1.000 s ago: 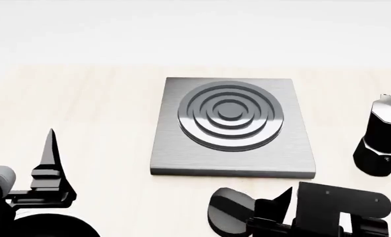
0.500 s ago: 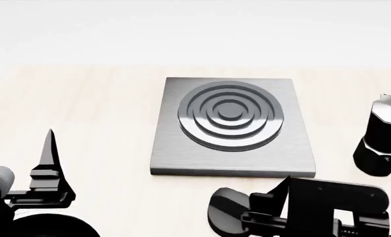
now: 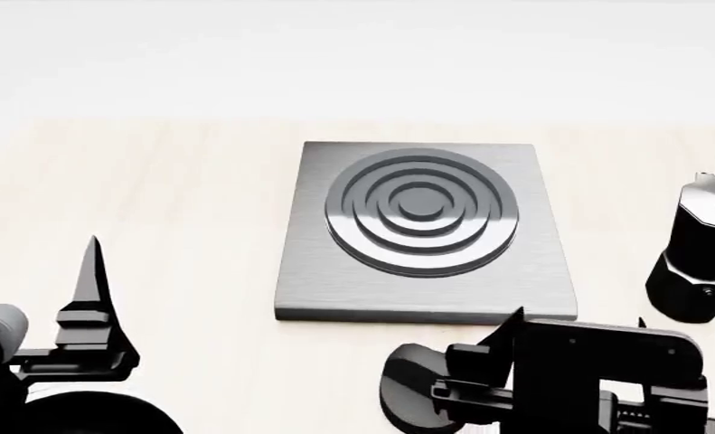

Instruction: Turn on the stove.

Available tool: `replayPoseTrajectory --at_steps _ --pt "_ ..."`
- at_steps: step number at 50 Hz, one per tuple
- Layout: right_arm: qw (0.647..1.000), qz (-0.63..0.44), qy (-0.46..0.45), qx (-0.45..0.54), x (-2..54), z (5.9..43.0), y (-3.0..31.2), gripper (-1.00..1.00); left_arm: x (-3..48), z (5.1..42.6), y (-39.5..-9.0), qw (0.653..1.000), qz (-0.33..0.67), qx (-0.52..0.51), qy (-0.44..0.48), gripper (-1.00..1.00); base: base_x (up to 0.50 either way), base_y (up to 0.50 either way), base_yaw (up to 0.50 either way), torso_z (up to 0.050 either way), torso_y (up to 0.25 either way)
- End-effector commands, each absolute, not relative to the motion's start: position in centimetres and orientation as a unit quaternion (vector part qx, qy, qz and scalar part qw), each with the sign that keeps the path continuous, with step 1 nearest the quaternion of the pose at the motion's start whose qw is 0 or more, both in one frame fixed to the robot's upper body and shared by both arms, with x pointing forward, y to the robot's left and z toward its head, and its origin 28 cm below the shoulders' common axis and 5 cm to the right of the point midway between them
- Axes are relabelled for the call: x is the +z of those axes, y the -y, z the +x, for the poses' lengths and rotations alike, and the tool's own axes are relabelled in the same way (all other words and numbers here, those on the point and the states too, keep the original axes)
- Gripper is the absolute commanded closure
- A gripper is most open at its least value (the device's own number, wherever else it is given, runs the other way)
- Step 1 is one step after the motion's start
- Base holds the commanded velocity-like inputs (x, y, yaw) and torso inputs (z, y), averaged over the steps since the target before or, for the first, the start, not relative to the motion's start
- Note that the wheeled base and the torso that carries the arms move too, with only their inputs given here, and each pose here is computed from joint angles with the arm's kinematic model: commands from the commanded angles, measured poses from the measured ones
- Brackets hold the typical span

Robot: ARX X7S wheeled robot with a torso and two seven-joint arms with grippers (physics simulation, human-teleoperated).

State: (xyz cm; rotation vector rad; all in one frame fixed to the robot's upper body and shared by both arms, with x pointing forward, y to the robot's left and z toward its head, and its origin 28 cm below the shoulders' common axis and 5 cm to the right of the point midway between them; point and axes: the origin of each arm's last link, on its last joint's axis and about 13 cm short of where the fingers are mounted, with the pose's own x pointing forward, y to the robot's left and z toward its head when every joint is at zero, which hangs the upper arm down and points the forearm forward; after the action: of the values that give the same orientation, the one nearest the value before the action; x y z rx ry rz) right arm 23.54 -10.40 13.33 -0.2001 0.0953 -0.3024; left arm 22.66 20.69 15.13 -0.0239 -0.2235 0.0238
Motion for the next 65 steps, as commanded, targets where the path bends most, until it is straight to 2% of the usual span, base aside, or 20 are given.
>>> replayPoseTrajectory --at_steps 1,35,65 --pt "0.983 -0.106 -0.030 -0.147 13.8 23.4 10.2 -1.00 15.2 22.6 -20.6 0.994 -0.012 0.012 0.112 -1.00 0.00 0.00 0.00 0.000 0.000" --pt "0.978 -0.141 0.055 -0.142 15.3 22.8 9.5 -1.00 15.1 22.7 -20.7 0.994 -0.011 0.013 0.111 -1.00 0.00 0.00 0.00 0.000 0.000" --pt "0.972 -0.176 0.091 -0.123 15.5 22.6 9.0 -1.00 15.2 22.6 -20.6 0.993 -0.013 0.013 0.113 -1.00 0.00 0.00 0.00 0.000 0.000"
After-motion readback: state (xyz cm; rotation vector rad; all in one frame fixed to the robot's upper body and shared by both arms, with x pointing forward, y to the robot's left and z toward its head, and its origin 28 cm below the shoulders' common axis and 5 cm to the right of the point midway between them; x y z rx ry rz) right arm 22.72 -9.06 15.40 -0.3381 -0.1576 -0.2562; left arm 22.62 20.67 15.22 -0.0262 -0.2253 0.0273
